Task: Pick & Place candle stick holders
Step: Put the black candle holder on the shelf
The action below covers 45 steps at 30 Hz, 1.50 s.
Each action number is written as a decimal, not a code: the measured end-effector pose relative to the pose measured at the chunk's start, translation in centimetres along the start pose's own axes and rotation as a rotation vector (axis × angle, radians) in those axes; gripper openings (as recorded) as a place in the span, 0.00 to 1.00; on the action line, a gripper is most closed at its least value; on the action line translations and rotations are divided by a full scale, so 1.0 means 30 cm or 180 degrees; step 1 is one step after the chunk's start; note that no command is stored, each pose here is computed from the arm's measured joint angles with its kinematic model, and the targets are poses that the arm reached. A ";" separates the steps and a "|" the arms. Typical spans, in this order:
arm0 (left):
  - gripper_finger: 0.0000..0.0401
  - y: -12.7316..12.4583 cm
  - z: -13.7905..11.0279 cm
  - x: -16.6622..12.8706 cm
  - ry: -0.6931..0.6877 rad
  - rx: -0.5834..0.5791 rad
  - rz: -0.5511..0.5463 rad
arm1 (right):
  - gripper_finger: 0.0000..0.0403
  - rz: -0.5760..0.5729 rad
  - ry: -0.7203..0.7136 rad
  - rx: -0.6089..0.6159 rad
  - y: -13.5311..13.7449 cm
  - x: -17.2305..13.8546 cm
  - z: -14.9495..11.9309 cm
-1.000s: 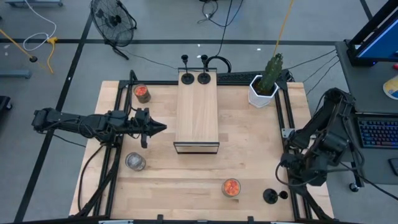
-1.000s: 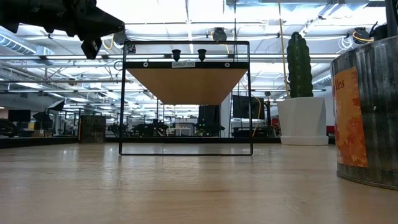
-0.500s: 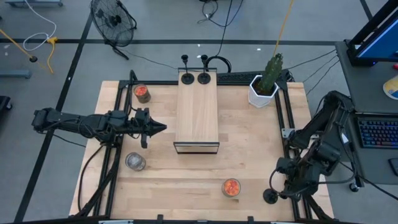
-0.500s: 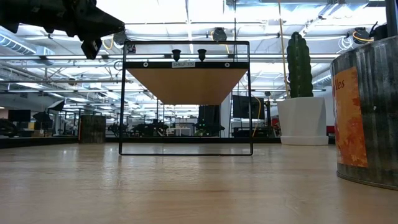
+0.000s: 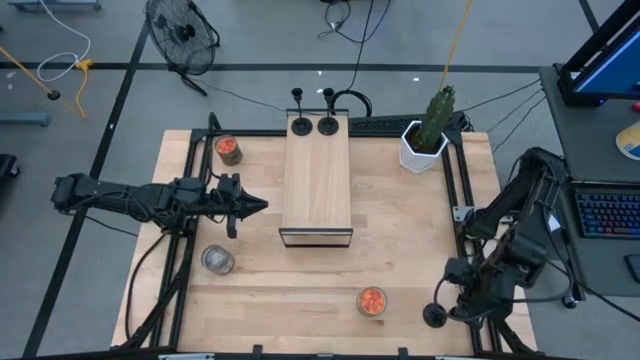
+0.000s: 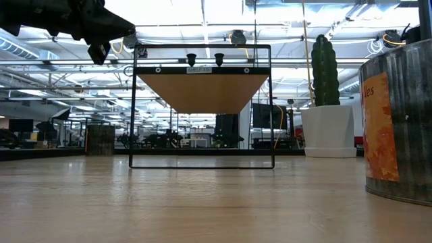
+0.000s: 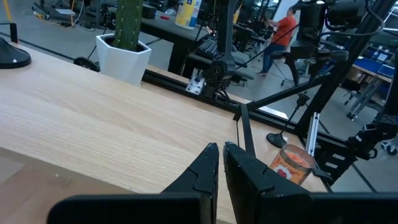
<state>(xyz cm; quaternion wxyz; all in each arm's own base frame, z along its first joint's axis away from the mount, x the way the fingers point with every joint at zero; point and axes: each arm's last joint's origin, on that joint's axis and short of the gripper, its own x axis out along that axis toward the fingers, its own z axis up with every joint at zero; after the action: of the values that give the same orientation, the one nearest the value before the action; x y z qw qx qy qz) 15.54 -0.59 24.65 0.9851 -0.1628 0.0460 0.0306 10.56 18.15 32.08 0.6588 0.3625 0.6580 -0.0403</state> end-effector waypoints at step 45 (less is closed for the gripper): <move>0.08 0.000 0.000 0.000 -0.0003 0.0059 0.0000 | 0.29 -0.0532 -0.0092 -0.0148 0.021 0.104 -0.003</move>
<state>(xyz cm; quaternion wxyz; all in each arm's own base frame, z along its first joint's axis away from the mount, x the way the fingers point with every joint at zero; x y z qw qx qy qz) 15.54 -0.59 24.66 0.9866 -0.1536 0.0459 0.0303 11.22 19.99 29.57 0.6709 0.2902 0.6771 -0.0850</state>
